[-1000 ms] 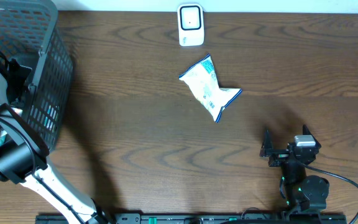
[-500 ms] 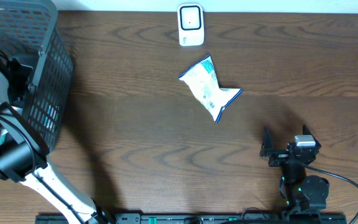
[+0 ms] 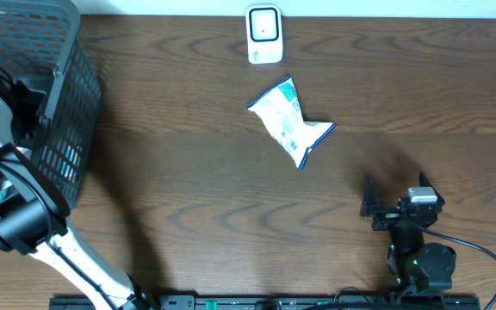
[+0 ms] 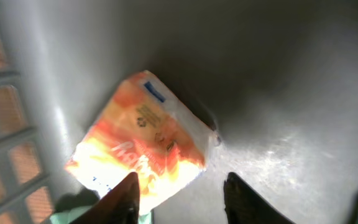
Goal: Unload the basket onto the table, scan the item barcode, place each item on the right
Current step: 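Reach the left gripper into the basket and grasp the orange package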
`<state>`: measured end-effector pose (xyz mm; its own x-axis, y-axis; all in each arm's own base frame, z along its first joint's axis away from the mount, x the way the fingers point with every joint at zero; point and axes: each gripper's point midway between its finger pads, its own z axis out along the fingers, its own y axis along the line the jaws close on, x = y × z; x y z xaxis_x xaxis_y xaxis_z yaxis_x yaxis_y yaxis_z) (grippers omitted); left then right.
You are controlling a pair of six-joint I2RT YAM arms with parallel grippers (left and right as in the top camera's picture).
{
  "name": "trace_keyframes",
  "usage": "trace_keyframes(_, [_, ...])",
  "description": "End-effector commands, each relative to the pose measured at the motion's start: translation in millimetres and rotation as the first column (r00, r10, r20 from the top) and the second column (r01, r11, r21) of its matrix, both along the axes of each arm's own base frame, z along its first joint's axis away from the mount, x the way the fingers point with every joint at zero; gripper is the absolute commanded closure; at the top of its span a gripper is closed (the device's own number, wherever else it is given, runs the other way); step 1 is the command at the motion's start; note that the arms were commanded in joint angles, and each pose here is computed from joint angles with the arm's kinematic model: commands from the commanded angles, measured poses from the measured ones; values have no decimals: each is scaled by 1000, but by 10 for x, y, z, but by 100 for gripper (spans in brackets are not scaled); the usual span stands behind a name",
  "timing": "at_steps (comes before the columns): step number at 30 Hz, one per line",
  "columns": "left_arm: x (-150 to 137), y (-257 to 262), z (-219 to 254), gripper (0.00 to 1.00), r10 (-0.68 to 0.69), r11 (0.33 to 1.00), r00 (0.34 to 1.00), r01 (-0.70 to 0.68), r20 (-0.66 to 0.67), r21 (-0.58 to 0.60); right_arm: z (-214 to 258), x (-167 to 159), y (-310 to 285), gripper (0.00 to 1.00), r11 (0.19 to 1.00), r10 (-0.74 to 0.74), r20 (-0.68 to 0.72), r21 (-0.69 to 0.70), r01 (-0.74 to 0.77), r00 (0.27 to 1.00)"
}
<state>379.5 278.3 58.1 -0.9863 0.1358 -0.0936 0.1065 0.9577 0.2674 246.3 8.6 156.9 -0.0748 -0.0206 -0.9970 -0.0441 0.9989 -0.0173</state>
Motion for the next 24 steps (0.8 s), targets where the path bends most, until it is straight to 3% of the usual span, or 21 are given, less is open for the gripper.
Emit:
trace_keyframes(1, [28, -57, 236, 52, -43, 999, 999, 42, 24, 34, -6, -2, -6, 1, 1000, -4, 0, -13, 4, 1000])
trace_keyframes(9, [-78, -54, -85, 51, -163, 986, 983, 165, -89, 18, -7, -2, -6, 1, 1000, -4, 0, -13, 4, 1000])
trace_keyframes(14, [-146, 206, -191, 51, -133, 980, 976, 155, -170, 124, -6, -2, -6, 1, 1000, -4, 0, -13, 4, 1000])
trace_keyframes(21, [-166, 275, -339, 52, -120, 983, 977, 142, -177, 116, -7, -2, -6, 1, 1000, -4, 0, -13, 4, 1000])
trace_keyframes(24, [-184, 262, -445, 61, -122, 985, 973, 143, -194, 100, -7, -2, -6, 1, 1000, -4, 0, -13, 4, 1000])
